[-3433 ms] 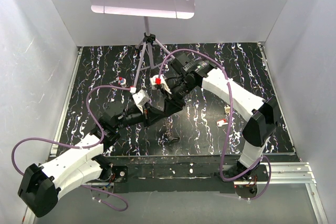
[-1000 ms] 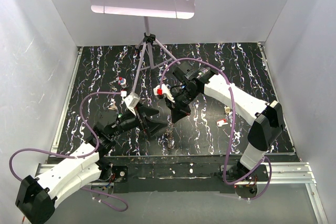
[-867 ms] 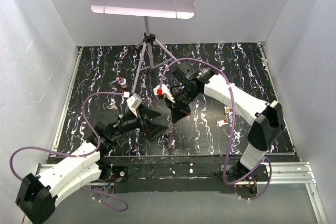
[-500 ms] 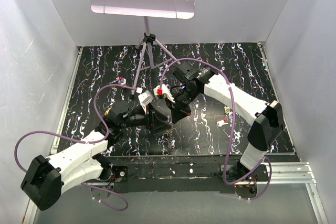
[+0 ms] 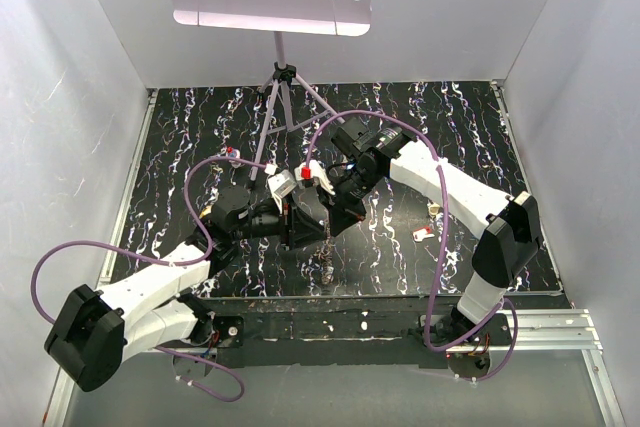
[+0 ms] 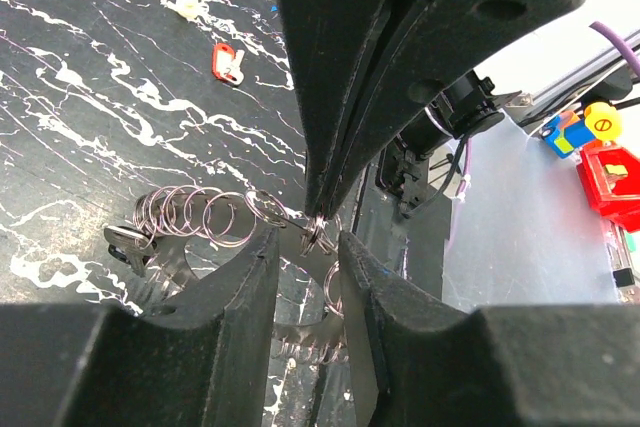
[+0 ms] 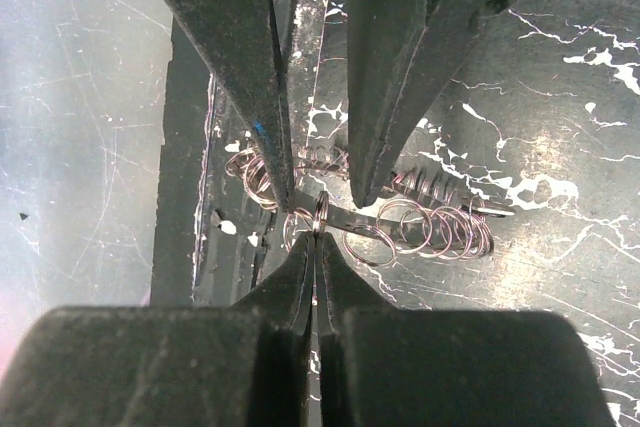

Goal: Put the keys on the keyring

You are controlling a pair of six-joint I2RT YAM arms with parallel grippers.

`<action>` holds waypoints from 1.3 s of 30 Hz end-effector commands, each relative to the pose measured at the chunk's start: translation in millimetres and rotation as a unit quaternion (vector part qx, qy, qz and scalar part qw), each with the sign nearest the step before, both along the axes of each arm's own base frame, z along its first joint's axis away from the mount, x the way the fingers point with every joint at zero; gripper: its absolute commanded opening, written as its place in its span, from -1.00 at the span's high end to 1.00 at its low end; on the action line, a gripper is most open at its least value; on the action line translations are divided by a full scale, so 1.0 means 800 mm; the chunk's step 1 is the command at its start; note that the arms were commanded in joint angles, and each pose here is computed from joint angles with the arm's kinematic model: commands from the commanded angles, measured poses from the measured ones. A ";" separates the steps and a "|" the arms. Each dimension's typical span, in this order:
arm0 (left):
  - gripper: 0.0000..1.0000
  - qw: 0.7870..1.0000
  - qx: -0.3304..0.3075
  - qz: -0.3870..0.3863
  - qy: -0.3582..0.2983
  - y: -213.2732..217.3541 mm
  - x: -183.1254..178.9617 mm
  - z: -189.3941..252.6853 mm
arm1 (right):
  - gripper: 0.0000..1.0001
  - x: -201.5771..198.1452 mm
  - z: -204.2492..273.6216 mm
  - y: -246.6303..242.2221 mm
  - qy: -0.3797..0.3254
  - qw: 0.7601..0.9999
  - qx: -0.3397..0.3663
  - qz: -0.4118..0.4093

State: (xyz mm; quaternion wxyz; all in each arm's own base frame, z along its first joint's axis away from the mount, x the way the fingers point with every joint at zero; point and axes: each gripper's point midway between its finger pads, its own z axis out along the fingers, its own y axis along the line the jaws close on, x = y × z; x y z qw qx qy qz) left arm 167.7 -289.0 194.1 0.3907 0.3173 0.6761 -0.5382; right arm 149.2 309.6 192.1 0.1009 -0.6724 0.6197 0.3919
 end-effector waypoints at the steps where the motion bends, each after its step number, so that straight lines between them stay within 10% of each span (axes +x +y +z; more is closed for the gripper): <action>1: 0.39 1.000 -0.005 -0.006 -0.015 -0.004 0.004 0.014 | 0.97 -0.009 0.018 0.011 0.006 0.999 0.028 0.014; 39: 0.30 0.999 -0.022 -0.003 -0.033 0.005 -0.008 0.014 | 0.97 -0.012 0.025 0.014 0.017 0.999 0.036 0.014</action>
